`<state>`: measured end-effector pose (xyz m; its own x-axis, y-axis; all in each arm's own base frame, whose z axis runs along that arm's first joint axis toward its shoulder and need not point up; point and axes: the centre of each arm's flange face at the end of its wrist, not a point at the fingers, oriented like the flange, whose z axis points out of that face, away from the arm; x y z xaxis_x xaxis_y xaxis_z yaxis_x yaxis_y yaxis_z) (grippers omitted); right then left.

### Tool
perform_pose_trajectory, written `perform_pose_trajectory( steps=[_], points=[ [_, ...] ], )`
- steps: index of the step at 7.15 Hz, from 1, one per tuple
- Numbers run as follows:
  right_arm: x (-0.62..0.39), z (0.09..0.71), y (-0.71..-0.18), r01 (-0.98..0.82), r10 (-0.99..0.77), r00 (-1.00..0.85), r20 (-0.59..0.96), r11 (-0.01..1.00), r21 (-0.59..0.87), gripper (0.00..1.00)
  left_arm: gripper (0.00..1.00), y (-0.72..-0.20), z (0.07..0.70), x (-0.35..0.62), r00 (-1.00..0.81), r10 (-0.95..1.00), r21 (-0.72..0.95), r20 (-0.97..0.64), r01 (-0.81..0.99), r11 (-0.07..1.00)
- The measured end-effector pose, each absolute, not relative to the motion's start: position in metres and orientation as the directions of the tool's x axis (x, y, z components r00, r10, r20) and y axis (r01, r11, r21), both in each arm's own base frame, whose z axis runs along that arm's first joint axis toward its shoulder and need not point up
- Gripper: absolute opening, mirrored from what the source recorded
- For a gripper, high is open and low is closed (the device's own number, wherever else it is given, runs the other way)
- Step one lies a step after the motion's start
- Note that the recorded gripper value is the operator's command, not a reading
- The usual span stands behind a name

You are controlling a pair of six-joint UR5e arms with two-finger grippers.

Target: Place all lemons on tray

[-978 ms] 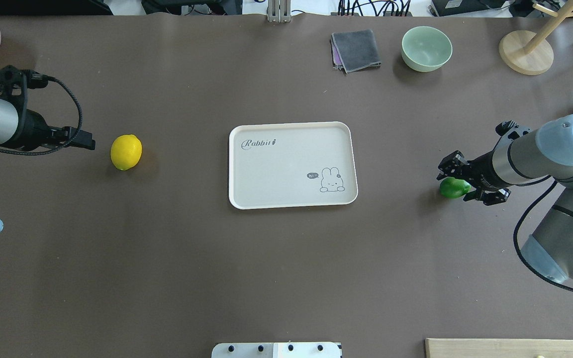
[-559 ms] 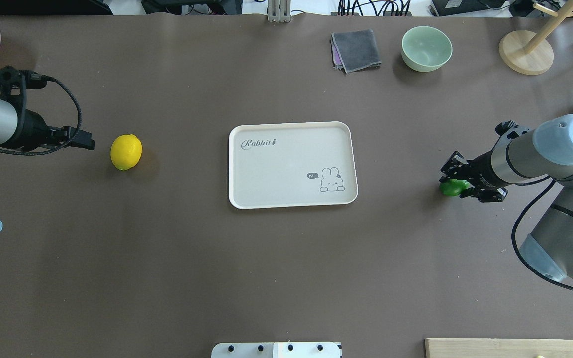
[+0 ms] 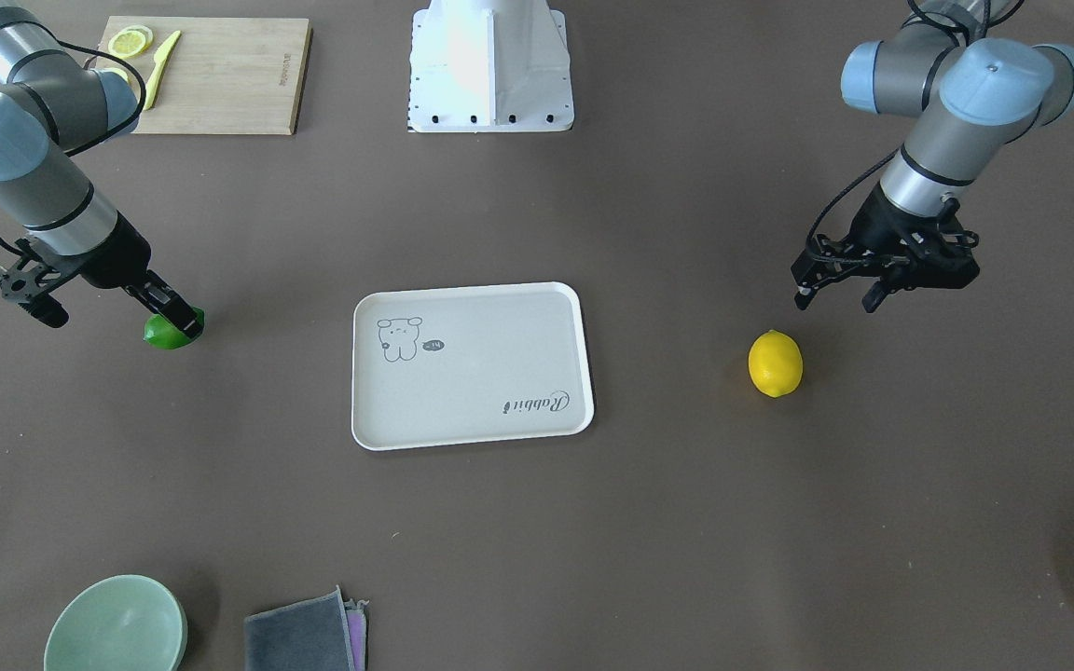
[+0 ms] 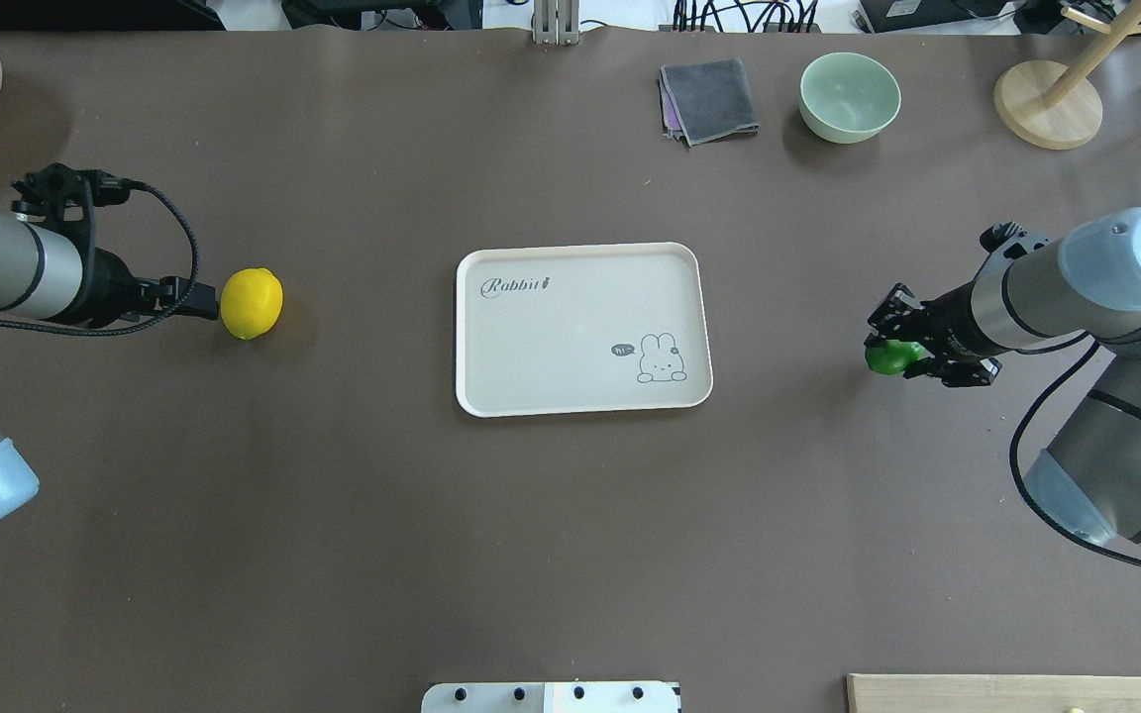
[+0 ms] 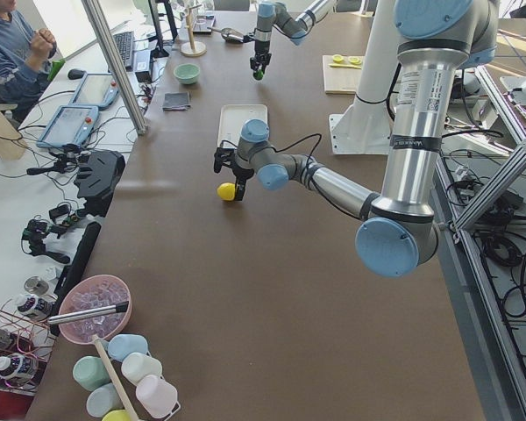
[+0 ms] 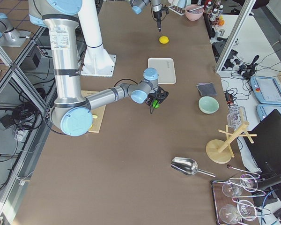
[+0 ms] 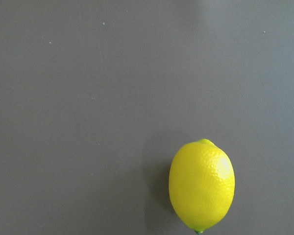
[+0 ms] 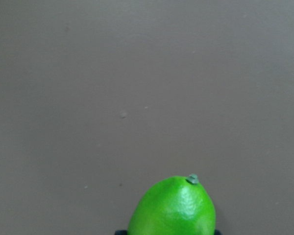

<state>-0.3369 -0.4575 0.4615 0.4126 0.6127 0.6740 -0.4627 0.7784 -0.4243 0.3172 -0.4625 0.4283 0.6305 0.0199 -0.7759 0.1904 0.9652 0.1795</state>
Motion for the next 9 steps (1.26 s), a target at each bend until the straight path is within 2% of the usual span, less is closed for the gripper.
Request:
perform_pose_trajectory(
  steps=[2, 4, 5, 8, 9],
  points=[
    [-0.367, 0.394, -0.484, -0.462, 0.613, 0.416, 0.672, 0.779, -0.424, 0.00, 0.95, -0.461, 0.428, 0.356, 0.647, 0.032, 0.189, -0.762, 0.174, 0.966],
    [-0.401, 0.340, -0.484, -0.416, 0.571, 0.417, 0.707, 0.812, -0.410, 0.00, 0.94, -0.471, 0.436, 0.373, 0.671, 0.053, 0.203, -0.740, 0.148, 0.968],
    [-0.424, 0.319, -0.475, -0.379, 0.535, 0.423, 0.731, 0.837, -0.394, 0.00, 0.89, -0.474, 0.441, 0.376, 0.683, 0.077, 0.220, -0.726, 0.125, 0.967],
    [-0.481, 0.288, -0.454, -0.298, 0.411, 0.466, 0.784, 0.907, -0.299, 0.00, 0.66, -0.486, 0.437, 0.385, 0.686, 0.100, 0.240, -0.721, 0.111, 0.964],
    [-0.493, 0.285, -0.451, -0.283, 0.390, 0.476, 0.788, 0.917, -0.282, 0.00, 0.47, -0.492, 0.432, 0.391, 0.683, 0.101, 0.241, -0.723, 0.113, 0.964]
  ],
)
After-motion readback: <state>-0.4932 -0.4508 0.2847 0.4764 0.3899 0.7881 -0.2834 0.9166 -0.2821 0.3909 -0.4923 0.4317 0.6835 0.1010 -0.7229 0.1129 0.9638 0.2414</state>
